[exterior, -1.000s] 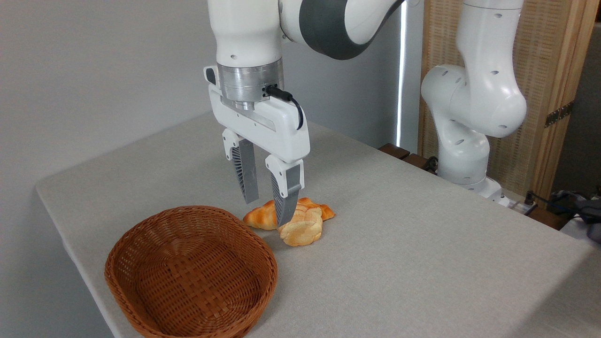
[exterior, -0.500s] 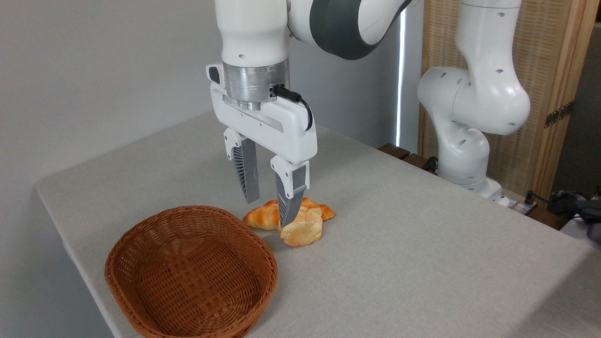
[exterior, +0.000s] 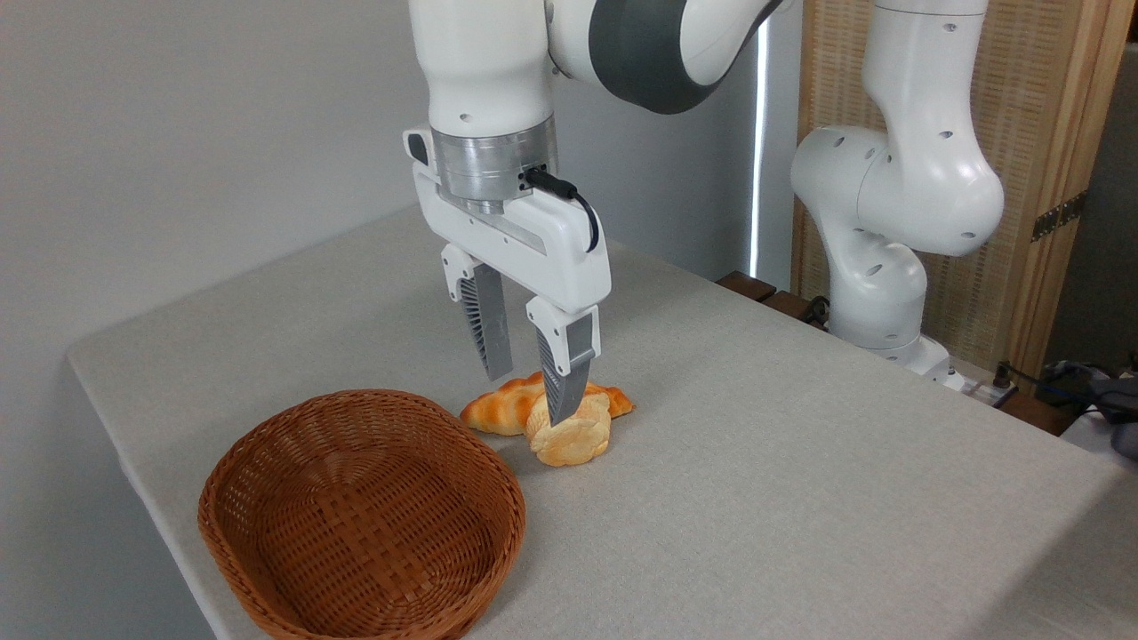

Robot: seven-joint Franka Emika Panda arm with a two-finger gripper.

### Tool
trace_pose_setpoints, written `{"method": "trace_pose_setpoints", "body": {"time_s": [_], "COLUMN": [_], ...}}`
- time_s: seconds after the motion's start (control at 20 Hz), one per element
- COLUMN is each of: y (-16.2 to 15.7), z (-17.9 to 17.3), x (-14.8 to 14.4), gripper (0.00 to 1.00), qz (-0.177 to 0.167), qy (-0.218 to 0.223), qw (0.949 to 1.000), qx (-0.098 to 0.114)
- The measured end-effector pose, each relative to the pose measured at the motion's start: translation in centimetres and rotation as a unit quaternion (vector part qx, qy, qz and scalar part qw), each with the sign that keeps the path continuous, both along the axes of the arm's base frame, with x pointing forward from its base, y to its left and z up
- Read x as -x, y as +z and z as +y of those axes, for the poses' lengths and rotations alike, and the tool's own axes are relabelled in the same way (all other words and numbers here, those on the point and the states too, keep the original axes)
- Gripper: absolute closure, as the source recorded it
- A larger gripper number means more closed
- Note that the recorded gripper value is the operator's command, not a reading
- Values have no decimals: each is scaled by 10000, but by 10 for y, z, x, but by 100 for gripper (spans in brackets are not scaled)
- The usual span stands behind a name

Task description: Put bread into the basket

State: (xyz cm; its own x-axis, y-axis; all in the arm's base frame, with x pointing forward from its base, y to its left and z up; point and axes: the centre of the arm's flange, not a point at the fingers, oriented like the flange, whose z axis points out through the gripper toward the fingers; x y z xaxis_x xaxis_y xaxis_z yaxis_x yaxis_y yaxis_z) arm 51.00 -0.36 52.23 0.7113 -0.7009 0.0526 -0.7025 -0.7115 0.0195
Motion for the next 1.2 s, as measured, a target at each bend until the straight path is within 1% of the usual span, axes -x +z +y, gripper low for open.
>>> {"method": "trace_pose_setpoints", "body": {"time_s": [0.1, 0.2, 0.3, 0.35, 0.4, 0.55, 0.8, 0.85, 1.1, 1.2], "y": [-5, -13, -22, -26, -31, -42, -55, -57, -64, -67], "z": [0, -1, -3, -6, -9, -13, -14, -14, -21, -25], "x": [6, 12, 17, 19, 21, 28, 34, 34, 34, 32], "gripper": [0, 0, 0, 0, 0, 0, 0, 0, 0, 0], "qz": [48, 119, 192, 242, 318, 516, 624, 634, 661, 618], "qy": [-267, -594, -934, -1133, -1361, -2008, -2737, -2827, -2971, -3004], "qw": [9996, 9982, 9954, 9933, 9902, 9782, 9597, 9570, 9524, 9517], "qx": [0, 2, 5, 9, 19, 65, 131, 140, 145, 128]}}
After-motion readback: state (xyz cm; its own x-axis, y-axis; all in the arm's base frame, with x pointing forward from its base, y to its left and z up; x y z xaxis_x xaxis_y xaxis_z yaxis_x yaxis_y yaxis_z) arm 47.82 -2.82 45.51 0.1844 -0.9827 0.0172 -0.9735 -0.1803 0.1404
